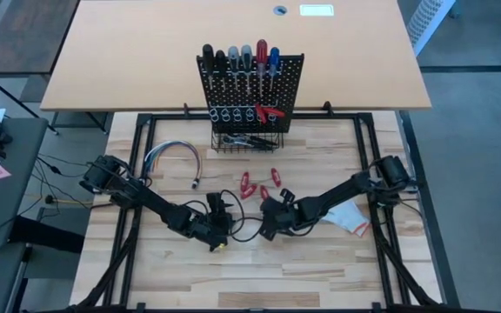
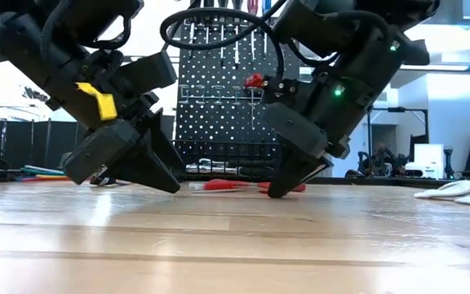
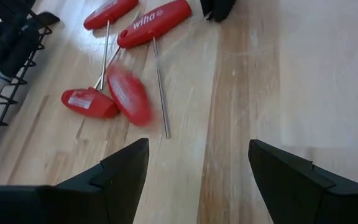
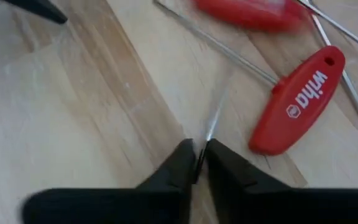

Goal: Hang tools onto peg board
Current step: Hang the red allen wrench on the pegboard

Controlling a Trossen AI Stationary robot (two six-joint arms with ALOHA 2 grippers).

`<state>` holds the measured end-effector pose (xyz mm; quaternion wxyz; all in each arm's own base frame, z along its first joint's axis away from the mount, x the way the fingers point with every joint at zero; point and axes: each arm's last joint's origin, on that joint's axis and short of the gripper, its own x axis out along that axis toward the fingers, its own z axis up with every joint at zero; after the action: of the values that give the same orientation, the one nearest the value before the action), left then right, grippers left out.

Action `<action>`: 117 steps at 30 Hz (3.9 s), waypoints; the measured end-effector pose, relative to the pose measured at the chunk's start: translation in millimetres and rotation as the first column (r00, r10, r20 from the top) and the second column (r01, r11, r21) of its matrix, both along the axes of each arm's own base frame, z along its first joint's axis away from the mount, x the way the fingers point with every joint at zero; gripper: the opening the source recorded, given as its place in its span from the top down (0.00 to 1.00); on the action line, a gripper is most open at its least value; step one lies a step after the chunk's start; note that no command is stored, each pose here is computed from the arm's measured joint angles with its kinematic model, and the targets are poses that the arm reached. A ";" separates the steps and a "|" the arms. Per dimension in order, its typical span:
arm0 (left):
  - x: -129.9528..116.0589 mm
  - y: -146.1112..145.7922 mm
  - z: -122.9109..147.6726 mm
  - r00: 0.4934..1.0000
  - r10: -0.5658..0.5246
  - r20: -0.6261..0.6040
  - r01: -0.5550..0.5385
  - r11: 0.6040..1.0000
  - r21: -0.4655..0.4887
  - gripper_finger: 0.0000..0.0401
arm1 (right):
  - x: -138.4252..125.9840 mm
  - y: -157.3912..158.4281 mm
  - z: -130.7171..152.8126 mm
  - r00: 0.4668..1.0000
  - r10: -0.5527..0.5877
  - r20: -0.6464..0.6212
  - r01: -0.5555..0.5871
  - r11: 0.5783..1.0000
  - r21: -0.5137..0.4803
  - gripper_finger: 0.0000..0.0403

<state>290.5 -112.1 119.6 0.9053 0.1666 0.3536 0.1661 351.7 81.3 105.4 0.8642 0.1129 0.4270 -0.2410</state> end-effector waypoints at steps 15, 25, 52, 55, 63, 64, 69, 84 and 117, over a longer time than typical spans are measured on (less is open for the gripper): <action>-35.8 -12.0 31.5 0.971 0.104 0.213 -0.132 0.984 0.121 0.33 | -17.7 -3.8 -10.6 0.874 0.025 0.485 -0.030 1.000 0.003 1.00; -67.9 -2.0 40.1 0.854 0.065 0.516 -0.022 0.996 -0.088 0.33 | -23.9 8.6 34.5 0.532 0.206 0.821 -0.083 0.978 -0.192 1.00; 0.6 -19.4 113.9 0.497 -0.371 0.785 0.473 0.874 0.113 0.57 | -12.6 59.2 86.0 0.279 0.506 0.816 -0.139 0.862 -0.487 1.00; 3.2 -22.4 116.0 0.510 -0.386 0.768 0.477 0.871 0.121 0.61 | -12.3 59.4 85.2 0.285 0.511 0.811 -0.145 0.860 -0.490 1.00; -2.5 -29.5 119.0 0.531 -0.410 0.742 0.453 0.877 0.161 0.74 | -14.5 64.5 85.4 0.276 0.519 0.809 -0.158 0.855 -0.494 1.00; -4.7 -30.7 121.0 0.536 -0.414 0.736 0.448 0.878 0.168 0.76 | -15.0 65.3 85.6 0.274 0.523 0.807 -0.158 0.852 -0.499 1.00; -14.6 -33.2 133.1 0.545 -0.423 0.724 0.432 0.882 0.190 0.83 | -16.3 68.1 85.8 0.272 0.532 0.802 -0.159 0.847 -0.508 1.00; -16.3 -32.2 131.8 0.592 -0.417 0.690 0.413 0.892 0.184 0.99 | -13.0 66.7 79.6 0.331 0.541 0.773 -0.191 0.841 -0.507 0.93; -6.8 27.4 86.9 0.881 0.176 0.440 -0.245 0.964 0.107 1.00 | -20.8 16.6 126.8 0.829 0.194 0.525 0.015 0.930 -0.367 0.47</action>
<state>283.7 -84.7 206.5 0.9208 0.1585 0.1489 0.3237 330.9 97.9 232.1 0.9666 -0.0011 0.1134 -0.2297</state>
